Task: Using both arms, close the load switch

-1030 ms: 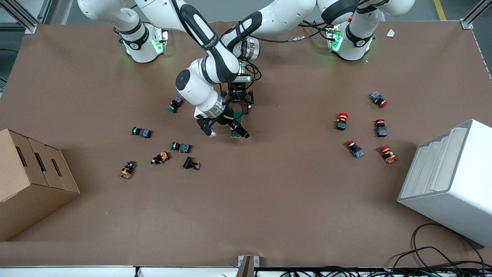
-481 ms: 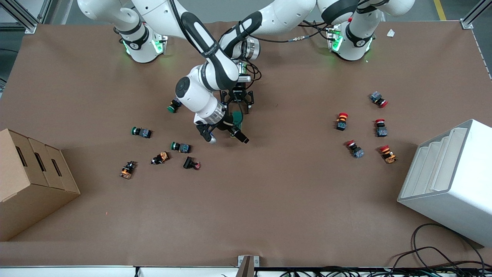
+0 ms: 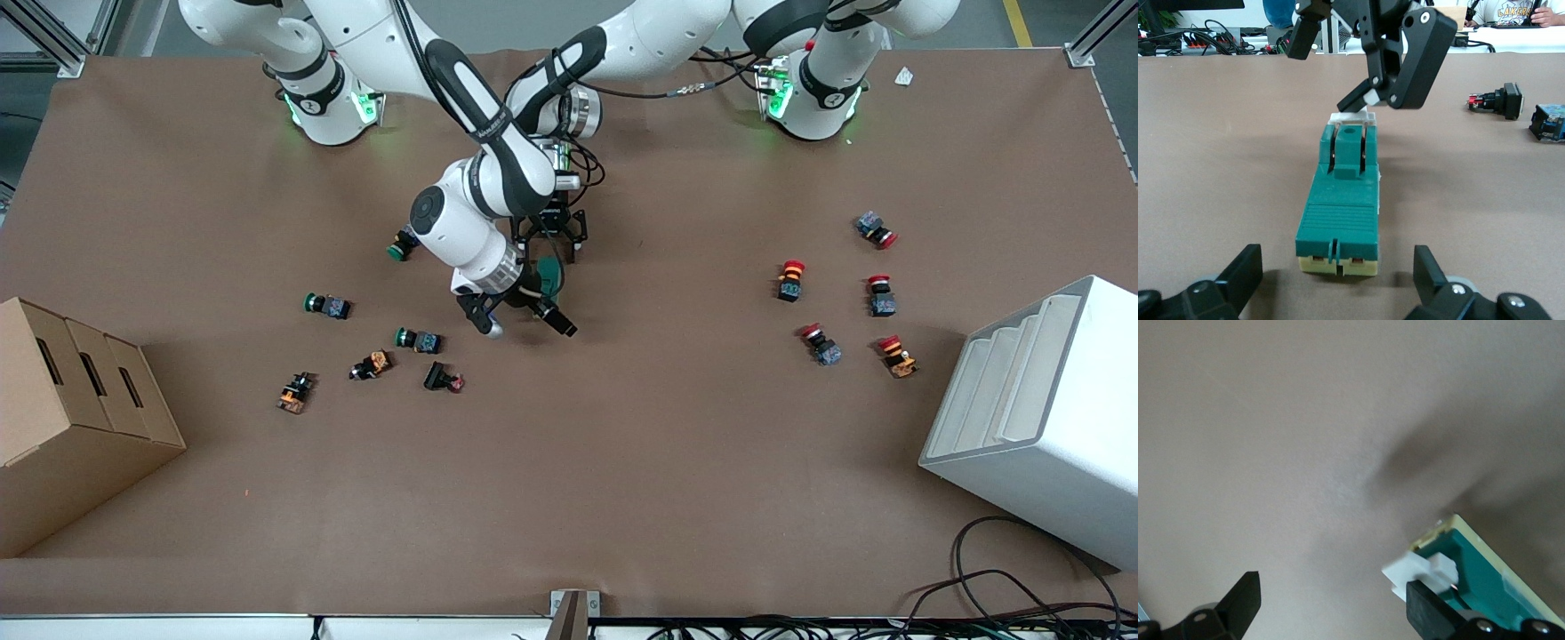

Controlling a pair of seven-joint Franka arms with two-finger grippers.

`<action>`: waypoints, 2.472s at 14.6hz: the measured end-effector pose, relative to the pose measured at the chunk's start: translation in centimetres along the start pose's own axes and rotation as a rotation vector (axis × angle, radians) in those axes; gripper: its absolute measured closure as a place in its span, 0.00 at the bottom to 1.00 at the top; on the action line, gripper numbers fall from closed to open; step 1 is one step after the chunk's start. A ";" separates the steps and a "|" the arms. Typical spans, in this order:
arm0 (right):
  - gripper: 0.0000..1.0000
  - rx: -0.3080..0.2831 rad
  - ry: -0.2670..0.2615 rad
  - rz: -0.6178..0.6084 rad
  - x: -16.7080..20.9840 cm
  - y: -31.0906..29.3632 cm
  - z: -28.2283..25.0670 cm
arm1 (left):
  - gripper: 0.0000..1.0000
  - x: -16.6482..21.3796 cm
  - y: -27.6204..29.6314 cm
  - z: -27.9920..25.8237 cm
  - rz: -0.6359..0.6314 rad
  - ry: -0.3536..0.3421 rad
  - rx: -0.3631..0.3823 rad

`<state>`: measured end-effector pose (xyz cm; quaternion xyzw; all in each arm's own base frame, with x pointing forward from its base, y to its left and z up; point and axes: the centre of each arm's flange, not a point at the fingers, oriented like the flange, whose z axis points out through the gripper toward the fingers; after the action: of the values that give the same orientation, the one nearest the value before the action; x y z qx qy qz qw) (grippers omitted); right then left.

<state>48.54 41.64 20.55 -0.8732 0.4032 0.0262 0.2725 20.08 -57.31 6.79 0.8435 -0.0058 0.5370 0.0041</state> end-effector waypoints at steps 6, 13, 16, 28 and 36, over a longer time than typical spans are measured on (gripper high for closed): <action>0.00 -0.037 -0.011 -0.043 5.5 -1.8 -1.4 | 0.00 0.2 0.2 0.0 0.030 -0.003 0.009; 0.00 -0.306 -0.068 -0.180 16.0 -3.4 -7.4 | 0.00 3.0 1.6 0.2 0.028 -0.115 0.166; 0.00 -0.448 -0.075 -0.266 19.5 -5.4 -14.1 | 0.00 5.6 2.9 0.1 -0.018 -0.192 0.250; 0.00 -0.634 -0.134 -0.598 33.5 -0.6 -40.4 | 0.00 29.0 3.0 6.7 -0.133 -0.564 0.492; 0.00 -0.639 -0.112 -0.636 31.8 -2.2 -48.3 | 0.00 42.4 -7.2 13.0 -0.172 -0.733 0.503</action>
<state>63.09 -3.10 54.13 -0.9912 0.0711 0.1115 0.0054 49.88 -50.54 39.74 0.9502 0.1940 0.1851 -0.1588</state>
